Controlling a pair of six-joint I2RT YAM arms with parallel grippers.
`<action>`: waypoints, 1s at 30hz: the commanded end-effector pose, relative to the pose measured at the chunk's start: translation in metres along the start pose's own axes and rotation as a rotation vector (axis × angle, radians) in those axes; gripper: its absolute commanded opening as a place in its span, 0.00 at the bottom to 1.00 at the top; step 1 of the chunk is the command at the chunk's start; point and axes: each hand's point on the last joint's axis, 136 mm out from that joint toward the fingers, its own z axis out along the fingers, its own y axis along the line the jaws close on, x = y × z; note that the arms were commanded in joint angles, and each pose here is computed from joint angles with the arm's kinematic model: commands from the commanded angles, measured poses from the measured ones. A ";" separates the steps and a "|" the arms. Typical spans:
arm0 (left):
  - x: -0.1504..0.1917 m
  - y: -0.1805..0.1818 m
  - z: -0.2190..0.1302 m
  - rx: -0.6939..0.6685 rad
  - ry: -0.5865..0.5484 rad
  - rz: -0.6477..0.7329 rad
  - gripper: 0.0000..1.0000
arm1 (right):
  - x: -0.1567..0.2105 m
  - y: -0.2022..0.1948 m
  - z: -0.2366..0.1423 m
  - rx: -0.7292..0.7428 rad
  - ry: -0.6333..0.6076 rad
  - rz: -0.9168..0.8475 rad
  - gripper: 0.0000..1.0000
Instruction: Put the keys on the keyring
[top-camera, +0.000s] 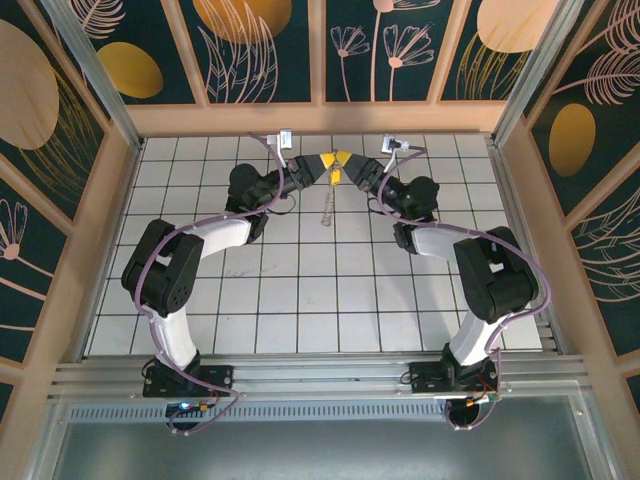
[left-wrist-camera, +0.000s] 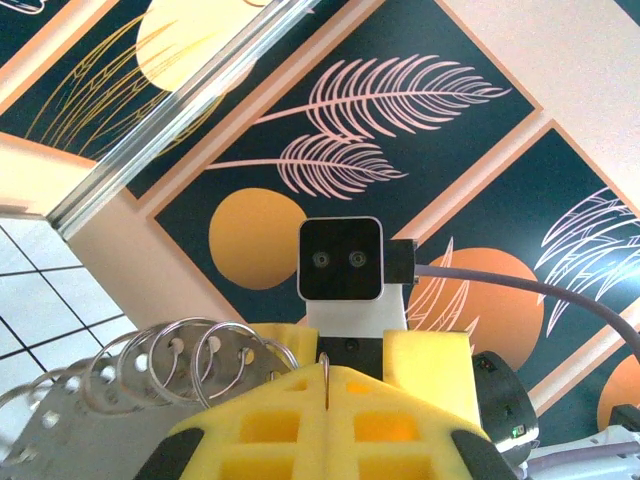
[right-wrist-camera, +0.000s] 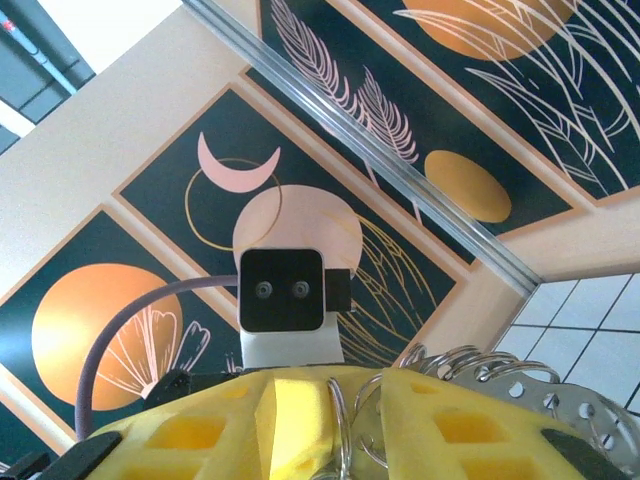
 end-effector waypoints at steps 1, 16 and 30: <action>-0.012 -0.029 0.003 0.078 -0.032 0.081 0.00 | 0.007 0.012 0.008 -0.056 0.028 -0.027 0.32; -0.012 -0.031 0.004 0.081 -0.024 0.078 0.00 | -0.002 0.007 0.009 -0.044 0.015 -0.023 0.00; -0.037 -0.011 -0.014 -0.128 0.032 0.234 0.58 | -0.016 -0.020 -0.009 -0.030 0.168 -0.065 0.00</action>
